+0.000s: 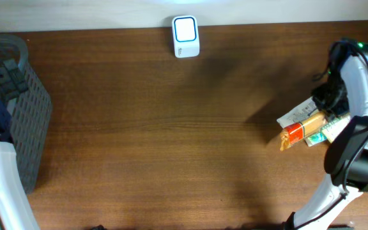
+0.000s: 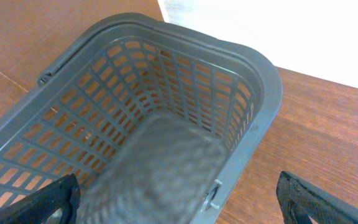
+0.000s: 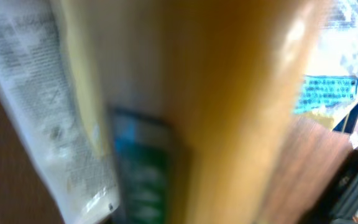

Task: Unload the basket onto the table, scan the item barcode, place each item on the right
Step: 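Carry the spaghetti pack right and lay it on the pile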

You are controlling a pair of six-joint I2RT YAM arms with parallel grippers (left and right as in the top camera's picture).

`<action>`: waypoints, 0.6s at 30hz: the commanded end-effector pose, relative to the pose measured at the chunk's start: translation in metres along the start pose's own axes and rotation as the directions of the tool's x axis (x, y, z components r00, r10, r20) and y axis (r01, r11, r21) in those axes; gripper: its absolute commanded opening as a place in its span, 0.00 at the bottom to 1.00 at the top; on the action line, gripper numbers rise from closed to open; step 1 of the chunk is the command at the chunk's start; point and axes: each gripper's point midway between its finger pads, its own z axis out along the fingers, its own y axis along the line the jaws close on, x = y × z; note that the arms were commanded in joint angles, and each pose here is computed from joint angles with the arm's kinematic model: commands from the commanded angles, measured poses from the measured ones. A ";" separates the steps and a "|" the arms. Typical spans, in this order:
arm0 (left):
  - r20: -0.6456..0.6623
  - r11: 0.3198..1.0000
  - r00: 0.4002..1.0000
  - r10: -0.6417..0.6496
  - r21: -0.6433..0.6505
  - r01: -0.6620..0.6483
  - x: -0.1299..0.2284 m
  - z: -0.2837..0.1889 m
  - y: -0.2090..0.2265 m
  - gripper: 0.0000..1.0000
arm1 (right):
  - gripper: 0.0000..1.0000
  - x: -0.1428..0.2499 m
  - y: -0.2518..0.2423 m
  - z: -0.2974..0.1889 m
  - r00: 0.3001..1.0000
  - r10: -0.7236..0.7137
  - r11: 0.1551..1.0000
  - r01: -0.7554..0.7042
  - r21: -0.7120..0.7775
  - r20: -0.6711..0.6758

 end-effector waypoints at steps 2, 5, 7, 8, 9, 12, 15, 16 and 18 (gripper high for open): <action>0.005 1.000 1.000 0.010 -0.006 -0.010 -0.002 -0.001 0.002 0.99 | 0.98 -0.016 0.007 -0.010 0.995 -0.090 0.991 0.094 -0.092 0.048; 0.005 1.000 1.000 0.010 -0.006 -0.010 -0.002 -0.001 0.002 0.99 | 0.99 0.002 0.039 -0.035 0.947 -0.317 0.910 0.318 -0.266 0.047; 0.005 1.000 1.000 0.010 -0.006 -0.010 -0.002 -0.001 0.002 0.99 | 0.99 0.014 0.048 -0.062 0.906 -0.410 0.851 0.422 -0.313 0.107; 0.005 1.000 1.000 0.010 -0.006 -0.010 -0.002 -0.001 0.002 0.99 | 0.99 0.026 0.053 -0.085 0.863 -0.475 0.797 0.504 -0.333 0.171; 0.005 1.000 1.000 0.010 -0.006 -0.010 -0.002 -0.001 0.002 0.99 | 0.99 0.039 0.056 -0.107 0.818 -0.526 0.745 0.575 -0.337 0.233; 0.005 1.000 1.000 0.010 -0.006 -0.010 -0.002 -0.001 0.002 0.99 | 0.99 0.088 0.051 -0.169 0.686 -0.608 0.599 0.727 -0.336 0.399; 0.005 1.000 1.000 0.010 -0.006 -0.010 -0.002 -0.001 0.002 0.99 | 0.99 0.160 0.016 -0.244 0.513 -0.607 0.404 0.857 -0.320 0.607; 0.005 1.000 1.000 0.010 -0.006 -0.010 -0.002 -0.001 0.002 0.99 | 0.99 0.173 0.005 -0.258 0.484 -0.592 0.363 0.874 -0.322 0.644; 0.005 1.000 1.000 0.010 -0.006 -0.010 -0.002 -0.001 0.002 0.99 | 0.99 0.195 -0.021 -0.282 0.432 -0.551 0.287 0.901 -0.324 0.714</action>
